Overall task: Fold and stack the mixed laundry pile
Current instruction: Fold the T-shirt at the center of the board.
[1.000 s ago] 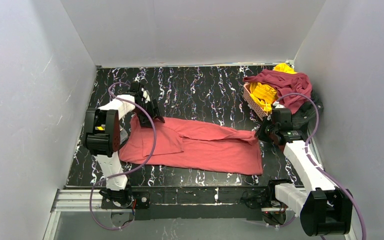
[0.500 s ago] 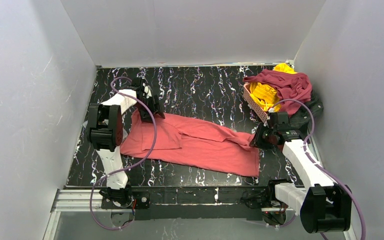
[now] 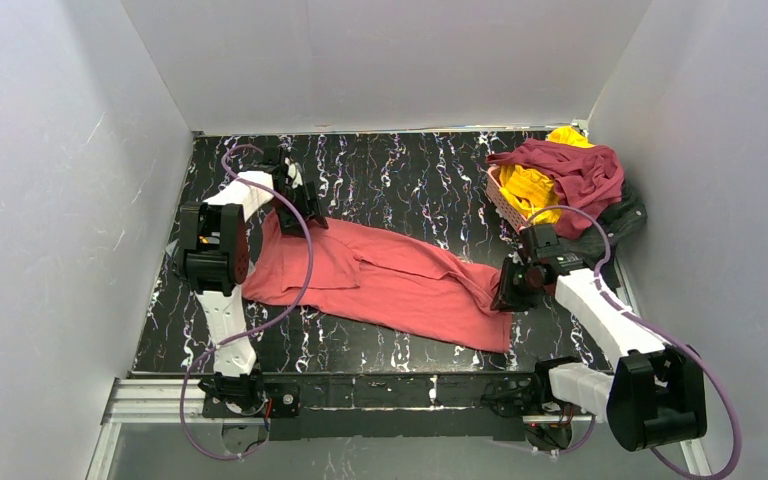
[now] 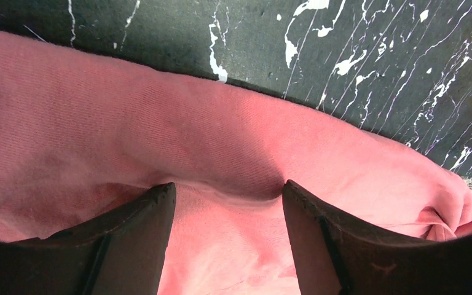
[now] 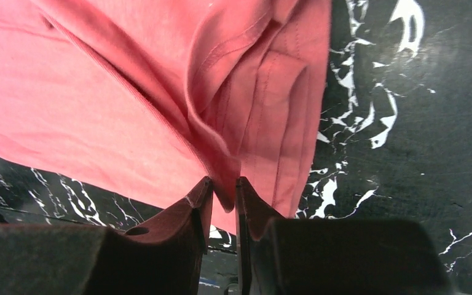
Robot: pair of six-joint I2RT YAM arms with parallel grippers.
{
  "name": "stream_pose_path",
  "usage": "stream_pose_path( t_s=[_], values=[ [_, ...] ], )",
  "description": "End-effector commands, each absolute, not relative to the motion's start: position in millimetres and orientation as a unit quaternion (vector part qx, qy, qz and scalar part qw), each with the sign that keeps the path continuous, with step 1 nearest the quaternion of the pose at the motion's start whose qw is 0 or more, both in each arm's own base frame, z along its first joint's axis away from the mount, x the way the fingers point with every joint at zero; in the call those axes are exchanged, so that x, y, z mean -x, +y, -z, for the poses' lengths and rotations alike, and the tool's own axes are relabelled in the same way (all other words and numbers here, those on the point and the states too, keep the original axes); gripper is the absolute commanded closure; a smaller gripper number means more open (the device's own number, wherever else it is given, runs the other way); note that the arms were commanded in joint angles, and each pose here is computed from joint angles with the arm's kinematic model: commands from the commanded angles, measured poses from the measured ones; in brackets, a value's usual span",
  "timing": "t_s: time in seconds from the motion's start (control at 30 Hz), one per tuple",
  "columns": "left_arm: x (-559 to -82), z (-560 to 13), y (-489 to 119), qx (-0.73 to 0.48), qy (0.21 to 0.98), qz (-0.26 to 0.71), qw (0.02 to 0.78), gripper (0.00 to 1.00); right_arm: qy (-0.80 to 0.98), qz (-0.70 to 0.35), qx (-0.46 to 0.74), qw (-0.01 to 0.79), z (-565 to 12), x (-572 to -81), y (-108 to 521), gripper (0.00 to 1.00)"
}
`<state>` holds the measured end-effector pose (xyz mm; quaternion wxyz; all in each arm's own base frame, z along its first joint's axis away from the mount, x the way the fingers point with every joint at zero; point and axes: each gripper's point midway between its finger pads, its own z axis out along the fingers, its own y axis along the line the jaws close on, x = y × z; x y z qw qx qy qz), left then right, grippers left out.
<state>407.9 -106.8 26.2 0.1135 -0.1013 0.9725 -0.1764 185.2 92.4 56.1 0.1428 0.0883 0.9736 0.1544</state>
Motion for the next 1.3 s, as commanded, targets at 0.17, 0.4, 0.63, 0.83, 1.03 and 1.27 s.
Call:
stream_pose_path(
  t_s=[0.17, 0.4, 0.63, 0.83, 1.03, 1.27],
  values=[
    [-407.9, 5.1, -71.6, 0.105, 0.982, 0.117, 0.104, 0.37, 0.987, -0.099, -0.039, 0.122, -64.8, -174.9, 100.1, 0.64],
    [-408.4, 3.8, -69.4, 0.106, 0.982, 0.114, 0.106, 0.37, 0.984, -0.099, -0.026, 0.148, -92.2, -181.9, 100.0, 0.49],
    [-408.7, 2.1, -71.1, 0.107, 0.981, 0.118, 0.107, 0.36, 0.960, -0.102, -0.064, 0.253, -108.9, -234.3, 104.5, 0.45],
    [-408.1, 3.0, -73.0, 0.109, 0.981, 0.124, 0.105, 0.37, 0.959, -0.089, -0.069, 0.261, -90.9, -257.7, 107.3, 0.44],
    [-408.0, 4.1, -72.4, 0.108, 0.981, 0.122, 0.104, 0.36, 0.964, -0.066, -0.066, 0.248, -67.0, -263.7, 103.8, 0.40],
    [-408.0, 4.5, -68.4, 0.109, 0.982, 0.115, 0.104, 0.36, 0.968, -0.032, -0.067, 0.241, -51.7, -266.8, 92.4, 0.77]
  ],
)
